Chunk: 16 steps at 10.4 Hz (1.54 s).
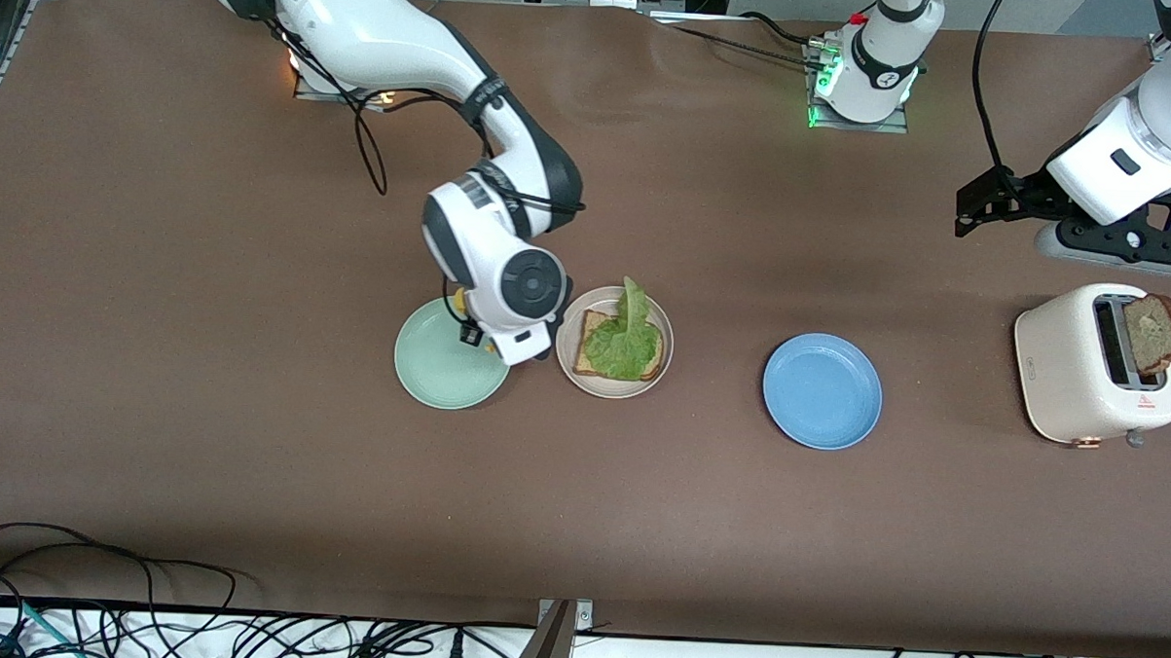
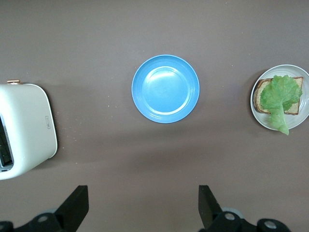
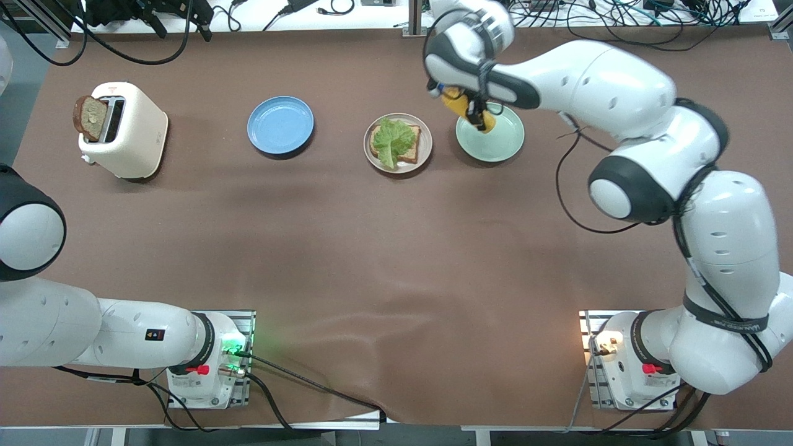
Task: Make sandwich on beige plate with both arms
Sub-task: 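Carry the bottle back and lower it beside the mint-green plate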
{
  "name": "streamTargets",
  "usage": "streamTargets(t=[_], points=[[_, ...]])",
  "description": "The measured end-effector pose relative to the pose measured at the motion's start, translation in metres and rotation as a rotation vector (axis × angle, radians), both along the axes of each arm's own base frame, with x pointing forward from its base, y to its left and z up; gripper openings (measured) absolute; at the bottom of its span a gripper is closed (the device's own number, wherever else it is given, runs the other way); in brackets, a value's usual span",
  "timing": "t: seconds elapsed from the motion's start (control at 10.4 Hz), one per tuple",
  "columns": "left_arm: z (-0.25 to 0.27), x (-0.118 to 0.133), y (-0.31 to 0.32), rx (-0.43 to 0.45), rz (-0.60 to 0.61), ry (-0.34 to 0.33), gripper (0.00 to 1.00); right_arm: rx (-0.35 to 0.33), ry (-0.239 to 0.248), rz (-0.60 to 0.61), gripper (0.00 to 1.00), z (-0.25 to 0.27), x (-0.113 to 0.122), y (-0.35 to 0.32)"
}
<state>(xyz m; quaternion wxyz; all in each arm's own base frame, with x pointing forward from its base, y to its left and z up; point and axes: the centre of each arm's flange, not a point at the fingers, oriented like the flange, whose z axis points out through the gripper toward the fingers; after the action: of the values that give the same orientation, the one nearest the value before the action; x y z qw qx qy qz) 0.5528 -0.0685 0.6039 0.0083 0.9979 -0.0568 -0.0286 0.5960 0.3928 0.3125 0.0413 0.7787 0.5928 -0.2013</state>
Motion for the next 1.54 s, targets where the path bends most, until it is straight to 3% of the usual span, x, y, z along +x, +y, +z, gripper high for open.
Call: streamTargets(t=[0.38,0.86,1.06,1.25,1.54], points=[[0.0,0.0,0.0,0.0,0.002,0.0,1.0,0.118,-0.006,-0.016,0.37,0.057,0.022,-0.086],[0.0,0.0,0.0,0.0,0.002,0.0,1.0,0.256,-0.113,-0.04,0.37,0.09,0.029,-0.204],[0.0,0.0,0.0,0.0,0.003,0.0,1.0,0.29,-0.176,-0.035,0.37,0.088,0.031,-0.241],[0.0,0.0,0.0,0.0,0.003,0.0,1.0,0.373,-0.231,-0.017,0.37,0.065,0.032,-0.28],[0.0,0.0,-0.001,0.0,0.001,0.0,1.0,0.485,-0.278,-0.006,0.37,0.025,0.026,-0.322]])
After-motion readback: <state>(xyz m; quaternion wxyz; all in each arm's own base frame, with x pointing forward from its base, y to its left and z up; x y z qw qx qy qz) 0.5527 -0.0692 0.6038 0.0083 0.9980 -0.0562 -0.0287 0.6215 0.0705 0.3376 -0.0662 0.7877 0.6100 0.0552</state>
